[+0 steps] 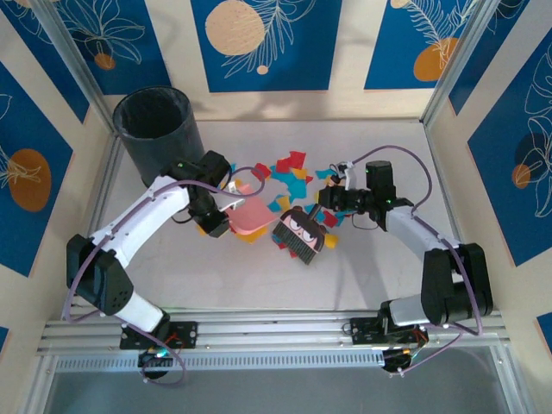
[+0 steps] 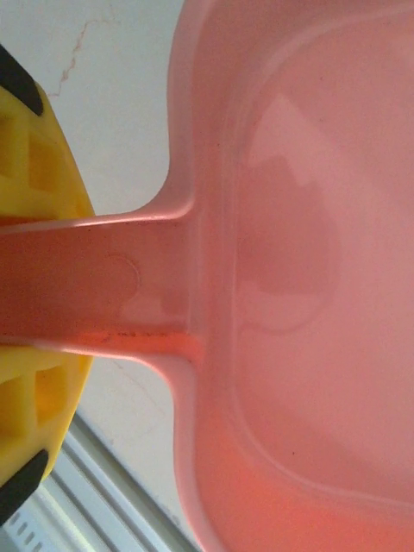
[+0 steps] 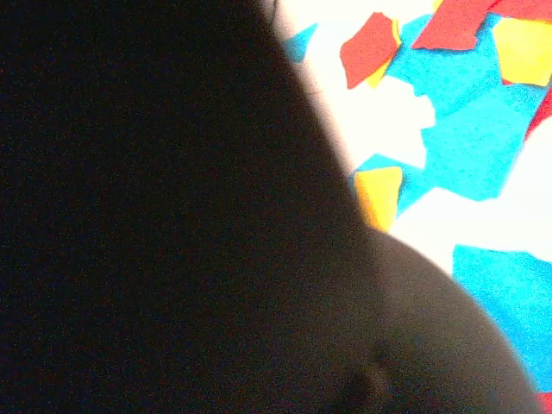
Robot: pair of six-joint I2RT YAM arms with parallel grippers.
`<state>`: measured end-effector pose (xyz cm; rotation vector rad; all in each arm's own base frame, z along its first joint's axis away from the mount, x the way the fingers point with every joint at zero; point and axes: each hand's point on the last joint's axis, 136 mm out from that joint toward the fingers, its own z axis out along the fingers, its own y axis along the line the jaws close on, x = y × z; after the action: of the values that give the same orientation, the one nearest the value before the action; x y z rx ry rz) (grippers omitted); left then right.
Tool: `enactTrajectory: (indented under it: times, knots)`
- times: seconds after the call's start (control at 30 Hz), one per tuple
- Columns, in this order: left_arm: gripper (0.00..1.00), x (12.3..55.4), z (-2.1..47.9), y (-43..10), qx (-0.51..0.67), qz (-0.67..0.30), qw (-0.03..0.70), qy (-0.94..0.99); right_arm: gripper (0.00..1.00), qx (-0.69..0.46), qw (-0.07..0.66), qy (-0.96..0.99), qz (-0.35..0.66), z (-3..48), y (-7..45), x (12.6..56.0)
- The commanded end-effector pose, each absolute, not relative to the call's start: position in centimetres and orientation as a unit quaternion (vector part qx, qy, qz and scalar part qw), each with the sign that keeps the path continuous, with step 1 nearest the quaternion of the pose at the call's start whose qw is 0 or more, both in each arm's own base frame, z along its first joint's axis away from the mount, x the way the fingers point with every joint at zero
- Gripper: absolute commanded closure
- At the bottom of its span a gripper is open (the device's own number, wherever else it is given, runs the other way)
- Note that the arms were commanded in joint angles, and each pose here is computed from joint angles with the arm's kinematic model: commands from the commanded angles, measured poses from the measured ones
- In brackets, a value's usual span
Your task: Sweep away the paper scraps from the table
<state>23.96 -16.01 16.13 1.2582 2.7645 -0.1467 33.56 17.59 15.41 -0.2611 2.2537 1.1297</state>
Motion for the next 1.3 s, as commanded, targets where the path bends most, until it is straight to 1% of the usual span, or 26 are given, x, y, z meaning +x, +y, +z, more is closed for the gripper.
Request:
enactTrajectory:
  times: [0.0, 0.2, 0.53, 0.6, 0.77, 0.87, 0.97, 1.27]
  knots:
    - [1.00, 22.6, 17.0, -16.0, 0.414, -0.065, 0.038, 0.907, 1.00, -0.125, 0.331, 0.842, 0.407, 16.0, 17.8, 34.8]
    - [1.00, 22.2, 16.5, -16.1, 0.416, -0.073, 0.039, 0.905, 1.00, -0.100, 0.357, 0.861, 0.347, 14.9, 16.2, 36.2]
    - [1.00, 21.6, 15.1, -17.1, 0.419, -0.095, 0.015, 0.903, 1.00, -0.056, 0.432, 0.864, 0.251, 16.8, 12.3, 36.9]
    - [1.00, 21.5, 14.8, -17.5, 0.422, -0.100, 0.010, 0.901, 1.00, -0.059, 0.439, 0.859, 0.256, 17.5, 12.3, 36.5]
    - [1.00, 21.4, 14.1, -18.6, 0.433, -0.105, 0.002, 0.895, 1.00, -0.099, 0.455, 0.822, 0.327, 20.8, 14.0, 34.6]
    - [1.00, 21.4, 13.7, -19.3, 0.439, -0.108, -0.004, 0.892, 1.00, -0.099, 0.474, 0.814, 0.321, 22.4, 13.6, 34.1]
    - [1.00, 21.0, 13.1, -20.0, 0.447, -0.107, -0.016, 0.888, 1.00, -0.084, 0.490, 0.820, 0.283, 23.0, 12.3, 33.8]
    - [1.00, 20.3, 11.5, -21.6, 0.471, -0.098, -0.042, 0.876, 1.00, -0.016, 0.512, 0.849, 0.126, 23.0, 6.8, 33.0]
